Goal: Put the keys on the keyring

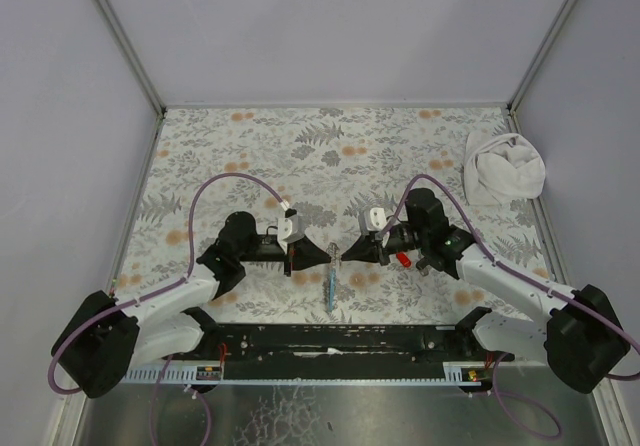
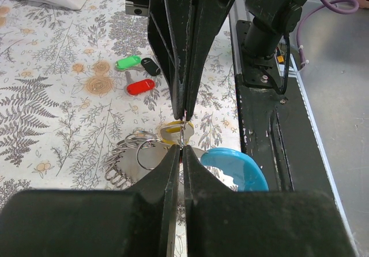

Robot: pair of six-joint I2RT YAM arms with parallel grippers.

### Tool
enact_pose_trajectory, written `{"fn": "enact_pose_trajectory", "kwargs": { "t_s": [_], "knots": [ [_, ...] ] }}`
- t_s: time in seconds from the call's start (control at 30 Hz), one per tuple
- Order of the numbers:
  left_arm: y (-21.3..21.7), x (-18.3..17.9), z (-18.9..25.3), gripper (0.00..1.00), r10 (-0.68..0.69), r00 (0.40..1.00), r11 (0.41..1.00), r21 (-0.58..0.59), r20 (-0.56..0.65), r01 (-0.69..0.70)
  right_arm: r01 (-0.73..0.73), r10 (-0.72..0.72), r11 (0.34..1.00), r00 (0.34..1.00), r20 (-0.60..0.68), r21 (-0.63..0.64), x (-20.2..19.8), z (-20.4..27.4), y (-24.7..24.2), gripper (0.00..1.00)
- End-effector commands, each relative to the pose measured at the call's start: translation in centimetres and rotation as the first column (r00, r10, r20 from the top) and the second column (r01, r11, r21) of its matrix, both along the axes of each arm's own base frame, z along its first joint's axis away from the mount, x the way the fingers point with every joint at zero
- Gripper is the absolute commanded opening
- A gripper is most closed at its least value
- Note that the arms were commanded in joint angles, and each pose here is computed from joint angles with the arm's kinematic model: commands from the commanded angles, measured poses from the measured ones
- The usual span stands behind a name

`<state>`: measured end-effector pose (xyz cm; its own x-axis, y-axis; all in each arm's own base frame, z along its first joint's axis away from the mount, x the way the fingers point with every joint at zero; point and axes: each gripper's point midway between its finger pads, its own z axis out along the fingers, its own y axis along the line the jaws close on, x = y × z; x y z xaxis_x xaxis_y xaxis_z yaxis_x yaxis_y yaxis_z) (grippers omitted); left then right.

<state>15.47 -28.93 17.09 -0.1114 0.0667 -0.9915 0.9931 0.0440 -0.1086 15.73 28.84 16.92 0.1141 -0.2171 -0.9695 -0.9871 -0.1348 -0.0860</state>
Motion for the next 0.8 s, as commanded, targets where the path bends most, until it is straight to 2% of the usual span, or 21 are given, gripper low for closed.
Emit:
{"fn": "enact_pose_trajectory", "kwargs": {
  "t_s": [0.0,0.77],
  "knots": [
    [-0.29,0.18,1.51,0.00,-0.017,0.999,0.999,-0.043,0.043,0.019,-0.038,0.036,0.998,0.998,0.049,0.058,0.21,2.25,0.81,0.00],
    [-0.48,-0.05,1.82,0.00,-0.035,0.999,0.998,-0.060,0.028,0.036,-0.029,0.025,0.998,0.998,0.052,0.064,0.40,2.48,1.20,0.00]
  ]
}}
